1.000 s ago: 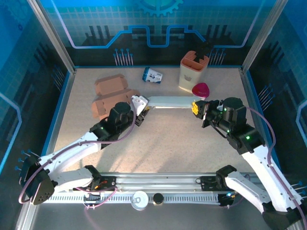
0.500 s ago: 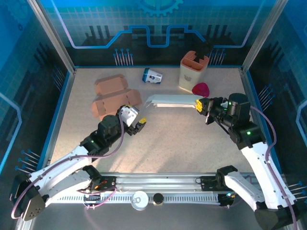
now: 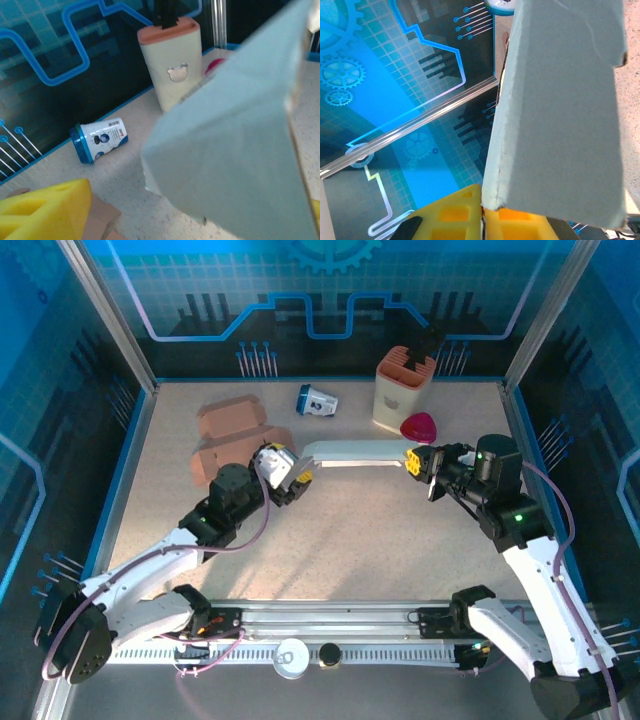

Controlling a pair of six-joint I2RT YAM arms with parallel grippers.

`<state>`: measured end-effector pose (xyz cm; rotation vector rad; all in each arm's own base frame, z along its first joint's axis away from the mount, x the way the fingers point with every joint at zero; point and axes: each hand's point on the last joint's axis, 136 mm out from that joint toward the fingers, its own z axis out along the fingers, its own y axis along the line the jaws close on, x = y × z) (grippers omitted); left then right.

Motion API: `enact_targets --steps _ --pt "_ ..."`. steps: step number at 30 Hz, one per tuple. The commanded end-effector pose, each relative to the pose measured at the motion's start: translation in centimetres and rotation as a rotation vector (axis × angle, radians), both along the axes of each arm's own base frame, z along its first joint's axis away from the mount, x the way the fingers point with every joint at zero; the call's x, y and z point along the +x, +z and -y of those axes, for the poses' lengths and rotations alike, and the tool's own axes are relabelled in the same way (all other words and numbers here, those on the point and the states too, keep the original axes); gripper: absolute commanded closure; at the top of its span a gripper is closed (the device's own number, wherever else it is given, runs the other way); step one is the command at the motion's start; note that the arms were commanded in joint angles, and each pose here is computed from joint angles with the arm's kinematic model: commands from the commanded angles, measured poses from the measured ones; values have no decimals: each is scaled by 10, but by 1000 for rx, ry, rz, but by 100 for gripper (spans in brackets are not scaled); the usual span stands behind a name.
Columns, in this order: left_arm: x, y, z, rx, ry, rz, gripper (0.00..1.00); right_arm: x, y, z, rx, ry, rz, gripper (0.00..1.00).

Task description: Fold the paper box

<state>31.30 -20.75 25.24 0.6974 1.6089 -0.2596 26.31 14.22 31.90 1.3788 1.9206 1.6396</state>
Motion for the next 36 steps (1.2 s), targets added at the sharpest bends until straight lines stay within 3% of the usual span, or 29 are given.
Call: enact_targets --steps 1,4,7,18,24,29,32,36 --pt "6 33 8 -54 -37 75 24 -1 17 1 16 9 57 100" --pt "7 29 15 -40 -68 55 29 1 14 1 22 4 51 100" --pt "7 23 21 -26 -100 27 42 3 13 2 29 2 48 100" --pt "-4 24 21 -25 -131 -15 97 7 8 4 21 -13 39 100" --pt "-3 20 -1 -137 38 -240 100 8 27 15 -110 -26 158 38" --pt "-15 5 -20 -263 191 -487 100 -12 68 41 -290 -105 290 20" --pt "-23 -6 -29 -317 295 -638 100 -22 80 48 -348 -108 311 18" --pt "-29 -16 -36 -325 373 -737 100 -25 67 42 -374 -75 277 19"
